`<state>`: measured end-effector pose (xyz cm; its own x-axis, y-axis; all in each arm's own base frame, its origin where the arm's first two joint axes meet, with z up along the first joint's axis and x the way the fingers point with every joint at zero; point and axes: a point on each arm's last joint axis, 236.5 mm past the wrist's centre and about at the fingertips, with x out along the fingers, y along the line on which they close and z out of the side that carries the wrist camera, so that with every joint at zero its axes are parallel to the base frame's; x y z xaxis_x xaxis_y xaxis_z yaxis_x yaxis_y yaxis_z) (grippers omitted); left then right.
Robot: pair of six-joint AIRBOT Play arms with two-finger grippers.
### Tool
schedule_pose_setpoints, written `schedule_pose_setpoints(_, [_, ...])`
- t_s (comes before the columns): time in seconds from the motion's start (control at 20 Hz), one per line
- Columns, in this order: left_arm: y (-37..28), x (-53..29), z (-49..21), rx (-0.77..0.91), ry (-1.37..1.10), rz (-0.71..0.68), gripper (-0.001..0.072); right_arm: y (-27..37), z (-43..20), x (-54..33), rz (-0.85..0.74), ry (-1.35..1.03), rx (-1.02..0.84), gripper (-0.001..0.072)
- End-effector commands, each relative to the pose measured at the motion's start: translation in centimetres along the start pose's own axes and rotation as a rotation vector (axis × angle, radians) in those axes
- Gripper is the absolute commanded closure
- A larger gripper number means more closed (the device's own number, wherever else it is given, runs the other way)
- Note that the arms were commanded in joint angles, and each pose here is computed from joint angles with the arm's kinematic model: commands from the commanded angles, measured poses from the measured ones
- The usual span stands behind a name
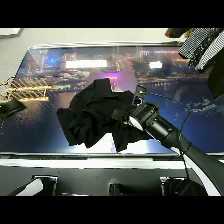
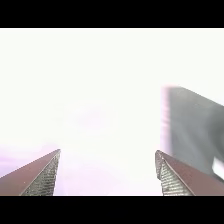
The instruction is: Fold the clothes and pants, and hang the long-sleeved shirts on hangers.
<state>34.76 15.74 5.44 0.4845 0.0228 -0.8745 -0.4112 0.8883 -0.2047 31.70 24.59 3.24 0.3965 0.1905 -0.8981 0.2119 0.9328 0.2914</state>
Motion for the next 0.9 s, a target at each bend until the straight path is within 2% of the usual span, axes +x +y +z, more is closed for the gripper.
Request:
schedule_pose_setpoints(0.0, [11.4,-2.5,2.1,-0.203,-0.139,0.157,0.0035,-0.1,-0.3,0.0,-0.004,0.011,0.001,0.0677])
schedule_pose_setpoints(0.05, [13.7,-3.2,2.8,-0.23,-0.162,0.182,0.0035,-0.2,-0.4,0.0,-0.01,0.015,0.001,0.0677])
schedule_pose_setpoints(0.2, [18.7,-3.7,5.0,-0.146,-0.145,0.2,0.0037,-0.6,-0.6,0.0,-0.027,0.024,0.001,0.0677])
schedule_pose_setpoints(0.55, [21.9,3.5,3.7,0.218,0.048,0.128,0.0037,-0.7,-0.6,0.0,-0.028,0.025,0.002,0.0677])
schedule_pose_setpoints(0.85, [23.4,7.8,2.9,0.222,0.074,0.122,0.0037,-1.0,-0.8,0.0,-0.042,0.032,0.002,0.0676])
